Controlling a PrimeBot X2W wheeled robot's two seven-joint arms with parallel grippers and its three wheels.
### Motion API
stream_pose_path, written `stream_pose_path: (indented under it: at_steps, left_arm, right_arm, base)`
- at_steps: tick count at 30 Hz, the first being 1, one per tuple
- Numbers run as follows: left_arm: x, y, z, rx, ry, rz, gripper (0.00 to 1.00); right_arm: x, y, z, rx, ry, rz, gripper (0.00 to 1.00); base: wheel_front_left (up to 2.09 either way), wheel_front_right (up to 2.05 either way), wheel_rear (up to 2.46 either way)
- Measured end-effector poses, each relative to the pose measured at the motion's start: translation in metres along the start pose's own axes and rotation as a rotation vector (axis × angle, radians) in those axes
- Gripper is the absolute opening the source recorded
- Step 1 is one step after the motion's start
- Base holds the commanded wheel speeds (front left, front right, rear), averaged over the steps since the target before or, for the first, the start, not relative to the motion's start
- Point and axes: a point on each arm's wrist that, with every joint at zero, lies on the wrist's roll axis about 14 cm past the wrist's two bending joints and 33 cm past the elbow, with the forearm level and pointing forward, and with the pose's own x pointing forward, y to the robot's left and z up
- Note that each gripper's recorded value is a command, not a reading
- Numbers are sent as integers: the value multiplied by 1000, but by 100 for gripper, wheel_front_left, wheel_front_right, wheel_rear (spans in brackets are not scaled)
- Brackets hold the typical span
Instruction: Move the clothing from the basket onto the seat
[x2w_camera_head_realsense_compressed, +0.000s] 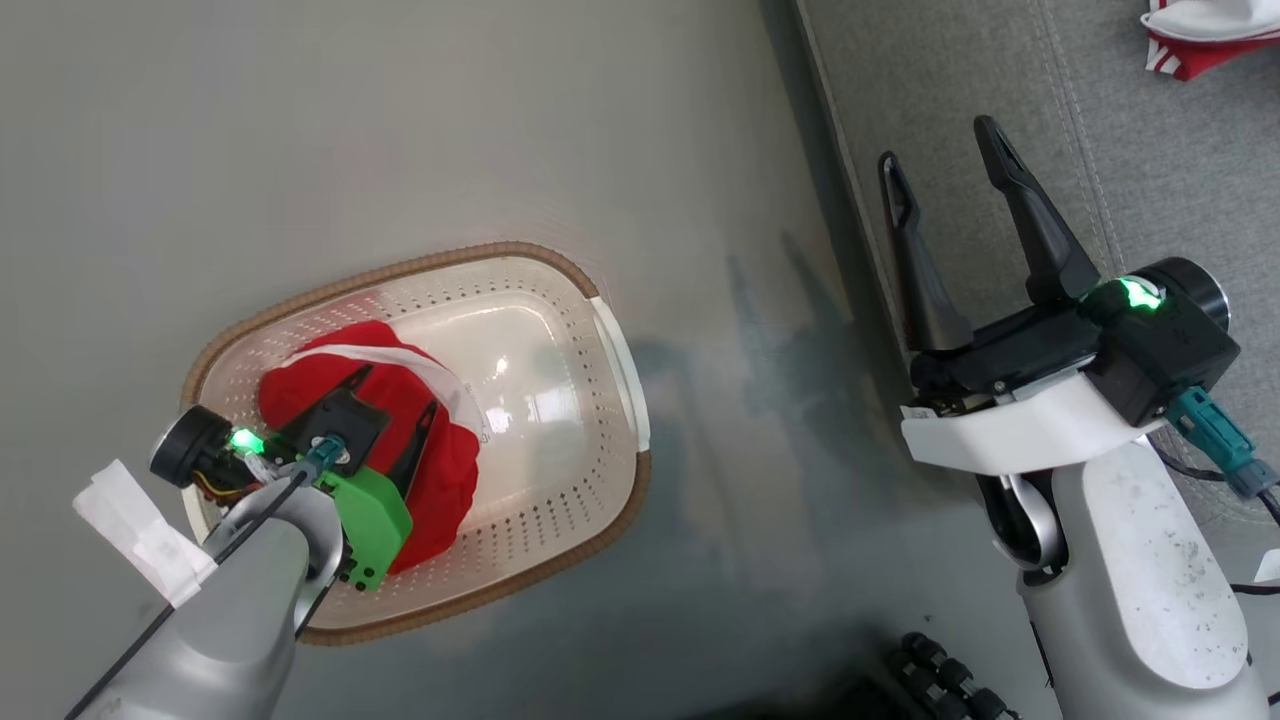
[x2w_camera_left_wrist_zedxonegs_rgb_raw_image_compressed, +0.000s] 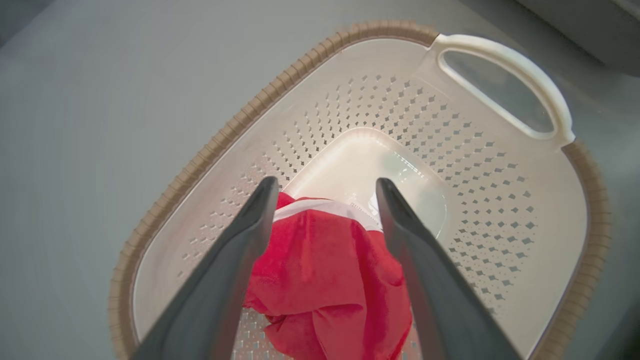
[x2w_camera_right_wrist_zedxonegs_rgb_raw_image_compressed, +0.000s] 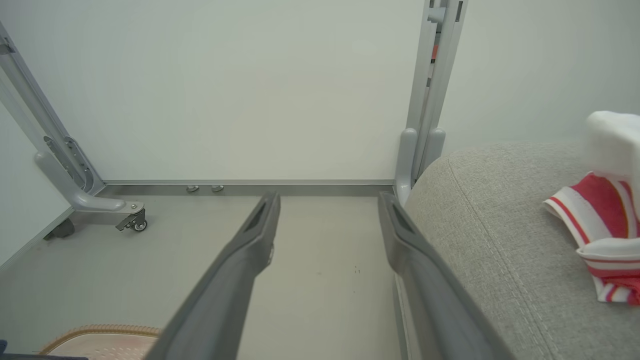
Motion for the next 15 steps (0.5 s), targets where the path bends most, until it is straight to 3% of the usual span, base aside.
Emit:
stream_pose_path:
  at_steps: [15]
  left_arm:
    - [28,-5,-83,53,247,-94,100]
  right_arm:
    - [7,-16,-40,-13,68,-26,100]
  base:
    - [0,0,0]
